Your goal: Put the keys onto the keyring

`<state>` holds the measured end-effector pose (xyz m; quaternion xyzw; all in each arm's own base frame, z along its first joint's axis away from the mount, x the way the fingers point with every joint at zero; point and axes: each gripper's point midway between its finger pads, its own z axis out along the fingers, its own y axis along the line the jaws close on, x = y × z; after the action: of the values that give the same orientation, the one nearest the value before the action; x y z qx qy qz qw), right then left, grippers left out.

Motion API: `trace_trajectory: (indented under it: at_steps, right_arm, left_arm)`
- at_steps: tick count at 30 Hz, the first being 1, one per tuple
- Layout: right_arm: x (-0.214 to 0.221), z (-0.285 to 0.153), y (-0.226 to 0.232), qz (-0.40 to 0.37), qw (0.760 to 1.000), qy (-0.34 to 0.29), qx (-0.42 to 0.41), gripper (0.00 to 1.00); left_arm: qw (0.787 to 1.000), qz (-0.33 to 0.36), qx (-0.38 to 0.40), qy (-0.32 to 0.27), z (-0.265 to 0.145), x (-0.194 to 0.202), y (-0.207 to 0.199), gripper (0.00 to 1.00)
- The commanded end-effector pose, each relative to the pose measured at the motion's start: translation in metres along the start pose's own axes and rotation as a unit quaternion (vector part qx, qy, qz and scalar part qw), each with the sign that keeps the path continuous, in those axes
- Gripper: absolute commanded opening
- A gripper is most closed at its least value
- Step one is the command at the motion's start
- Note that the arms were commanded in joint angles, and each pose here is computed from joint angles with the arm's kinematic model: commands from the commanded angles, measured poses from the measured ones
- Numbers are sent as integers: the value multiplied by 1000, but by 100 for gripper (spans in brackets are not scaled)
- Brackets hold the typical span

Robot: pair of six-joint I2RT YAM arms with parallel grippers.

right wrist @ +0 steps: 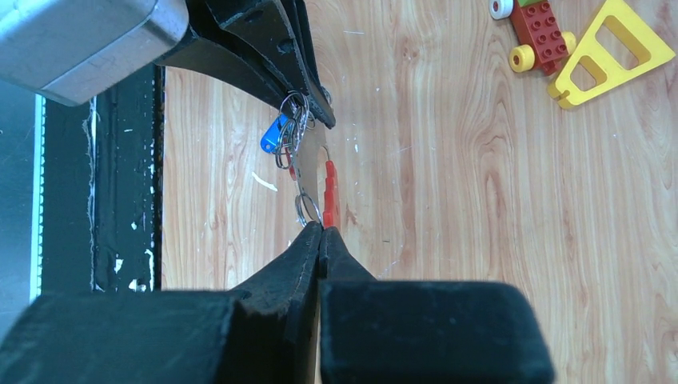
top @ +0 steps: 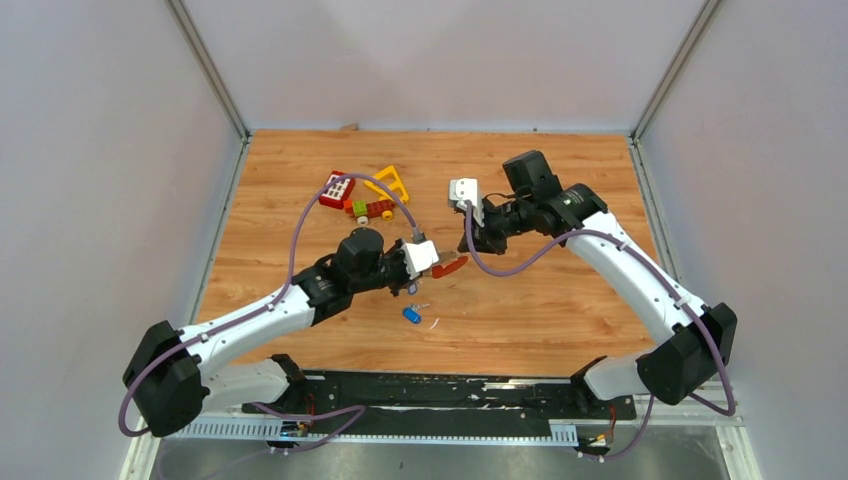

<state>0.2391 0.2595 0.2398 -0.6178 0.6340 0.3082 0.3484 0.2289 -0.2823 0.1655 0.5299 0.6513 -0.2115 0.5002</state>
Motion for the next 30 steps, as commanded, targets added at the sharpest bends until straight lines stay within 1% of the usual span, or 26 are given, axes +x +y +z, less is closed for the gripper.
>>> trace_trajectory:
  at_steps: [1,4,7,9,10,13,16,19,23,25,28,29,30]
  right_arm:
    - [-17,-14,-15,-33,998,-4,52,0]
    - [-26,-20,-19,-37,996,-19,74,0]
    - [-33,-24,-24,-50,993,-36,103,0]
    - [-39,-28,-27,-63,990,-44,122,0]
    - [-40,-30,-28,-68,988,-45,129,0]
    - [-48,-34,-30,-82,985,-51,142,0]
    - [-55,-34,-30,-99,983,-52,148,0]
    - [-59,-33,-28,-114,981,-53,147,0]
    - [-54,-31,-30,-111,981,-42,152,0]
    - [-38,-29,-30,-98,983,-22,155,0]
    - [-2,-31,-37,-61,983,2,171,1]
    - [11,-33,-38,-45,984,9,173,4]
    - [24,-36,-40,-28,984,15,174,9]
  left_arm:
    - [999,2,-29,-24,-1,-22,16,0]
    - [999,3,-40,-29,-1,-27,22,6]
    - [998,17,-54,-35,-4,-35,29,19]
    - [997,32,-63,-41,-8,-41,34,30]
    - [996,41,-67,-46,-11,-46,36,41]
    - [993,71,-72,-59,-20,-58,40,62]
    - [991,103,-49,-63,-26,-66,35,73]
    - [990,122,-26,-62,-29,-70,28,78]
    - [990,125,-19,-63,-29,-75,28,77]
    - [991,123,-19,-57,-28,-71,28,75]
    - [992,118,-17,-47,-25,-56,24,74]
    - [992,117,-15,-45,-24,-52,22,74]
    - [992,115,-11,-43,-22,-48,20,75]
